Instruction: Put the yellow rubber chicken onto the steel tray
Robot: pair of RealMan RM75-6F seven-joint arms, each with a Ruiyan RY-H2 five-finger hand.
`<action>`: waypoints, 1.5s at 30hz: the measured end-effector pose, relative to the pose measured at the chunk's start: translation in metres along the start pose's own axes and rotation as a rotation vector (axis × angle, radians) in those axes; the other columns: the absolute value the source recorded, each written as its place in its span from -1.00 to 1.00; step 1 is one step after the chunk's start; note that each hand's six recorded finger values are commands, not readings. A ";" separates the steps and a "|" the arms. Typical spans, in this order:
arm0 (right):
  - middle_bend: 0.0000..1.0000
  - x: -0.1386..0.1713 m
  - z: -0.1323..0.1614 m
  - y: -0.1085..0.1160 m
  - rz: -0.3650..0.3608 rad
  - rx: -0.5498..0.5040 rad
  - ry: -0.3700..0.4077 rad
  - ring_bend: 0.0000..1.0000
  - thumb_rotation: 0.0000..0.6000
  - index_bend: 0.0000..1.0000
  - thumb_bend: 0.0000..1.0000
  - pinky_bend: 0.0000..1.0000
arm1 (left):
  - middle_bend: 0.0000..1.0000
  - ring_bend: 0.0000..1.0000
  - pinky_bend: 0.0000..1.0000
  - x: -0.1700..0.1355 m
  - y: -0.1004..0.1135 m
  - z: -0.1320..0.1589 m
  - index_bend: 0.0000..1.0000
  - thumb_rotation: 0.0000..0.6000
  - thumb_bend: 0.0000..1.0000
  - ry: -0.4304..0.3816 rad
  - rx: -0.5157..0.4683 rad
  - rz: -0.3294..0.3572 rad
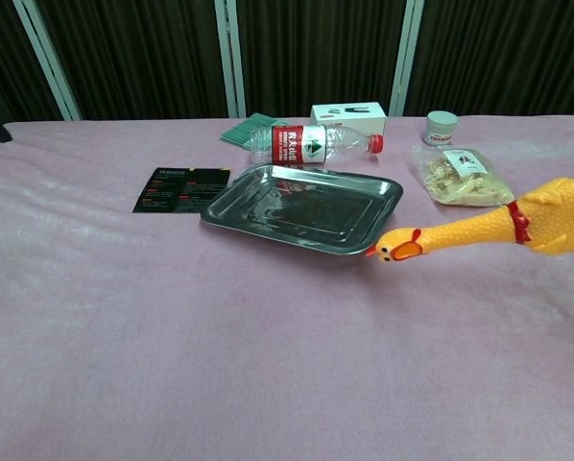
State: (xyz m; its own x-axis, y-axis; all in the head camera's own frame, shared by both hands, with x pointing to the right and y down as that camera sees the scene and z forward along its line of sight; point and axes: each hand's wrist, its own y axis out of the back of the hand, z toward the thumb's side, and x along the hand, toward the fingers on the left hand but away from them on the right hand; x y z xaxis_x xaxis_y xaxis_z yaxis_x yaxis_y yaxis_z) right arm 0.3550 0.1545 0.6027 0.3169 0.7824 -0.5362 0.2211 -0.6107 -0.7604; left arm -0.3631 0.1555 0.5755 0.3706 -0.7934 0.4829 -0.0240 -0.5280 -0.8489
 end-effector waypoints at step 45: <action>0.69 -0.024 0.047 0.019 -0.087 -0.169 0.146 0.58 1.00 1.00 -0.35 0.54 | -0.58 -0.58 -0.80 0.113 0.028 0.148 -0.51 1.00 -0.75 -0.266 -0.199 -0.085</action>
State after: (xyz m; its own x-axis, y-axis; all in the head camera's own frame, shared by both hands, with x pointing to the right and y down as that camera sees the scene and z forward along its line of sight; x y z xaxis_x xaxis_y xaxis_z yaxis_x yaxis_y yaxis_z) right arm 0.3082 0.1297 0.5838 0.4172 0.8144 -0.4032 0.4011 -0.5632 -0.7225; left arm -0.1843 0.0963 0.5742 0.6075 -0.6513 0.4547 -0.1536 -0.6580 -0.7372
